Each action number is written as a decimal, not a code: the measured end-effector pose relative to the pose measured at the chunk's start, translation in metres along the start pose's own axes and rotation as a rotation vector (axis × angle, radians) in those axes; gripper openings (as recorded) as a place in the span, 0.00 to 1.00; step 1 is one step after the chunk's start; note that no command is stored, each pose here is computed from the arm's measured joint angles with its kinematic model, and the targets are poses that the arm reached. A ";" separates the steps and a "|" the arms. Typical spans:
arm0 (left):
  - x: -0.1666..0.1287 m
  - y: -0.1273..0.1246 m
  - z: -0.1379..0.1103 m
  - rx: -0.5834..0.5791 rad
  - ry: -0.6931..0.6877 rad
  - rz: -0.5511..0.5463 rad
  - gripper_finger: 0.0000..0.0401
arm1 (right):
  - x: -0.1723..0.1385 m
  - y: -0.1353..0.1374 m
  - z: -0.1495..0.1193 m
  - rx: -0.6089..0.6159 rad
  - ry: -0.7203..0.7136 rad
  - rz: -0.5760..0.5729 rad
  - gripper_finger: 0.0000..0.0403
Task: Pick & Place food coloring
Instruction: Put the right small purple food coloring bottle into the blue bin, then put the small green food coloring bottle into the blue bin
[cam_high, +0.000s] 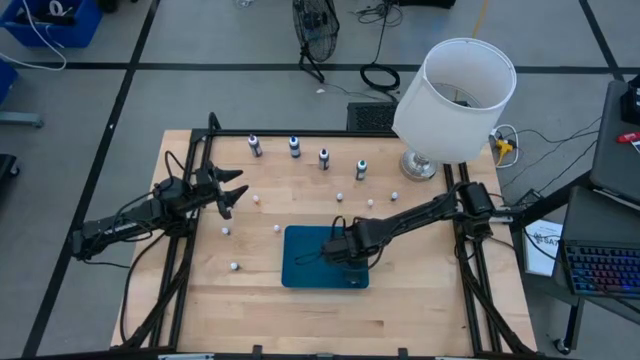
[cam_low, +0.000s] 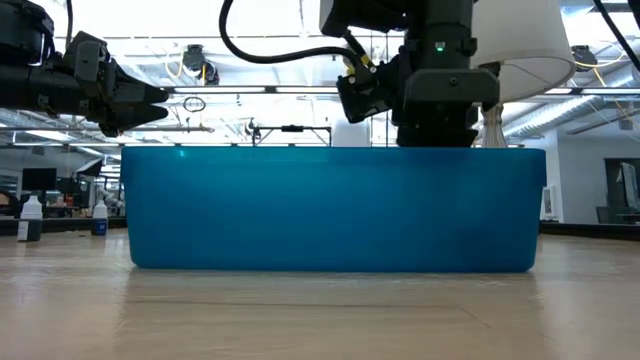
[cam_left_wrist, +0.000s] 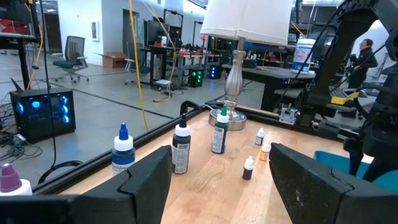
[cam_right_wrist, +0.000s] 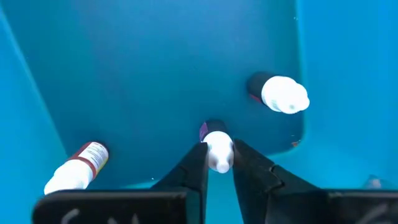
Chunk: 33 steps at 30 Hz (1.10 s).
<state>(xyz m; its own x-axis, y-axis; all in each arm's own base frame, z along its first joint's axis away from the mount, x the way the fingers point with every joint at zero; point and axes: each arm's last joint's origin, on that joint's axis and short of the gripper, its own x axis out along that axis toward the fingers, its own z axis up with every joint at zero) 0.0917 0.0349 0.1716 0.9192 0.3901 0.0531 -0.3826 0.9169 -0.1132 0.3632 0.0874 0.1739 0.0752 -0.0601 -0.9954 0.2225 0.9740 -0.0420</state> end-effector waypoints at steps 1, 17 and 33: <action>0.000 0.000 0.000 0.000 0.000 0.000 0.67 | 0.000 0.000 0.000 0.001 0.001 0.000 0.13; 0.000 0.000 0.000 0.001 0.000 -0.001 0.67 | -0.002 -0.002 -0.003 0.053 0.003 -0.001 0.26; 0.000 0.000 0.000 0.001 0.000 -0.001 0.67 | -0.080 -0.030 -0.031 0.091 -0.147 -0.136 0.26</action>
<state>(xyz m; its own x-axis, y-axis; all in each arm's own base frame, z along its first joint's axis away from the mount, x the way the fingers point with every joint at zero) 0.0917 0.0349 0.1716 0.9195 0.3895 0.0535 -0.3821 0.9173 -0.1125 0.3207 0.0701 0.2524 0.1779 -0.2277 -0.9573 0.3266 0.9314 -0.1609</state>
